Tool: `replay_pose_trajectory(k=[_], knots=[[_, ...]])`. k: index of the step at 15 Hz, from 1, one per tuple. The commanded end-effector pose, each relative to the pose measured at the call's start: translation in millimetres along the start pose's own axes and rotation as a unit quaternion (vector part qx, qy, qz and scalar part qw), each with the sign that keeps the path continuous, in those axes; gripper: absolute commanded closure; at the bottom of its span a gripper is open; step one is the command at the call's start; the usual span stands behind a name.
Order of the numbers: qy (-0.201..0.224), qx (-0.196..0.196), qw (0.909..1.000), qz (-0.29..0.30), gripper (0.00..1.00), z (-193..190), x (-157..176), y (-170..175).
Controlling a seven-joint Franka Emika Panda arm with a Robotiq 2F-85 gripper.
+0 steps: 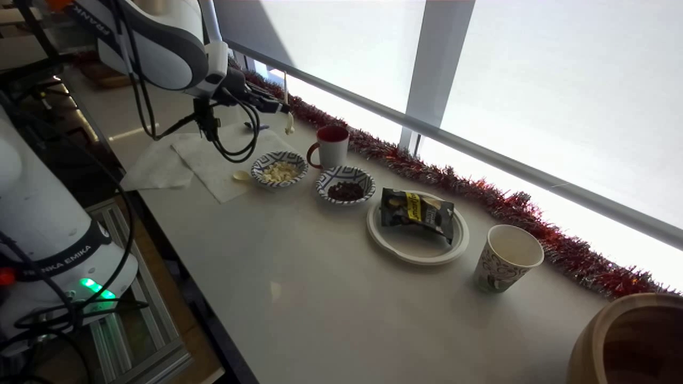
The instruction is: Use the white fork to place one object from the bowl on the left into the mug.
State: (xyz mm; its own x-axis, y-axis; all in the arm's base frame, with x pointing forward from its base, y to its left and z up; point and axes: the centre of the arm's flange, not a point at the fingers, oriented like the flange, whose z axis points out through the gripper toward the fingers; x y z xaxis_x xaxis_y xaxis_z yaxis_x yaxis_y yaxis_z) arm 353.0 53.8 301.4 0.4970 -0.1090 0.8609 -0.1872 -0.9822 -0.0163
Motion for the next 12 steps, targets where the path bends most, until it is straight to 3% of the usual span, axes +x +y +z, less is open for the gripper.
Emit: replay_pose_trajectory(k=[1,3,4,8,9,12], knots=[[0.067,-0.002,0.9977,0.013,0.97,-29.0,43.8,6.9],[0.115,-0.032,0.9927,0.012,0.97,-22.6,61.4,19.6],[0.078,-0.011,0.9968,0.011,0.87,-15.6,47.0,11.3],[0.106,-0.028,0.9939,0.013,0.87,-16.9,60.7,22.1],[0.107,-0.029,0.9938,0.013,0.97,-16.8,60.5,22.1],[0.119,-0.030,0.9922,0.018,0.97,-3.5,65.2,30.6]])
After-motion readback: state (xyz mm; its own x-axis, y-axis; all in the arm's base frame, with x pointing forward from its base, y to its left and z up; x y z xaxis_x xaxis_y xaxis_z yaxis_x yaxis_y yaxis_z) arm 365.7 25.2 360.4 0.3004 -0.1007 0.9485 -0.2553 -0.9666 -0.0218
